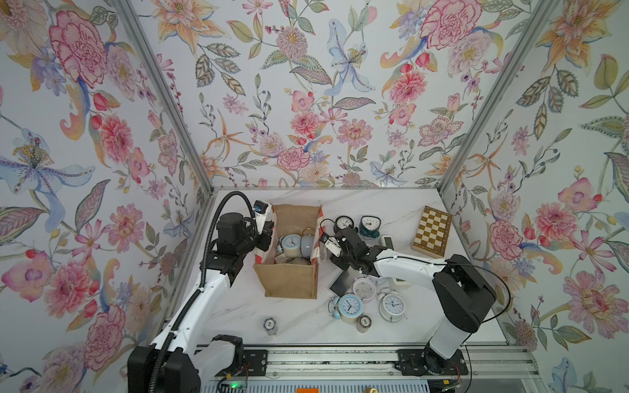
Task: Put the alarm clock into the canvas bag
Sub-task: Pick up the alarm from the center of the board, then place the alarm at the canvas bag.
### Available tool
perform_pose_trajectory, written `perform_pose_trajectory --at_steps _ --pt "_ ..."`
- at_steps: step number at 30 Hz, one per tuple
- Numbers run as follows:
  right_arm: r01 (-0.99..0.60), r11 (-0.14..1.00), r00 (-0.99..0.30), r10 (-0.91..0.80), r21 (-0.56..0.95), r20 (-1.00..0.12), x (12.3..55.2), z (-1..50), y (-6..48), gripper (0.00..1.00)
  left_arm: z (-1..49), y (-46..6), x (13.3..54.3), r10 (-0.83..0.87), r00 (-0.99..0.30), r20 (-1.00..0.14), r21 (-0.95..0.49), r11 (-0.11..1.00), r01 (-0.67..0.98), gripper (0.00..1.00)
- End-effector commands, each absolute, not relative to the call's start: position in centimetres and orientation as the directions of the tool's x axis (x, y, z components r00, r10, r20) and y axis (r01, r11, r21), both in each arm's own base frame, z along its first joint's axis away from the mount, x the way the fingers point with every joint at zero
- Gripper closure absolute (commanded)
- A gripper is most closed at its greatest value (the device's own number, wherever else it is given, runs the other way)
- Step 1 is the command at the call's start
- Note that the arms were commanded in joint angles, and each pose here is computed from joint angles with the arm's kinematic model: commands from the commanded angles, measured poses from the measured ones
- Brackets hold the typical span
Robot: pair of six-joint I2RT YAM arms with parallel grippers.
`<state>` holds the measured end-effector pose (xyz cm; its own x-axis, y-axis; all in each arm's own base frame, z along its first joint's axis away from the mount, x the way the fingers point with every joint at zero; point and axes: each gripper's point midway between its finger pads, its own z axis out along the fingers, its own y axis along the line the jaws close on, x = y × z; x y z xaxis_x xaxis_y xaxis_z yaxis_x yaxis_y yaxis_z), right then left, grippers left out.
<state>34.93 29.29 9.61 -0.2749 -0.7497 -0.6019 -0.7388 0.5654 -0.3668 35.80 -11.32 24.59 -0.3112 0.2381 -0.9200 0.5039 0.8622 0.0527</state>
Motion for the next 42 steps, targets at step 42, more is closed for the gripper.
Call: perform_pose_trajectory --at_steps 42 --pt "-0.844 0.393 0.203 -0.395 -0.365 -0.896 27.2 36.6 34.0 0.80 26.2 -11.0 35.3 0.232 -0.255 -0.939 0.084 0.871 0.484 0.92"
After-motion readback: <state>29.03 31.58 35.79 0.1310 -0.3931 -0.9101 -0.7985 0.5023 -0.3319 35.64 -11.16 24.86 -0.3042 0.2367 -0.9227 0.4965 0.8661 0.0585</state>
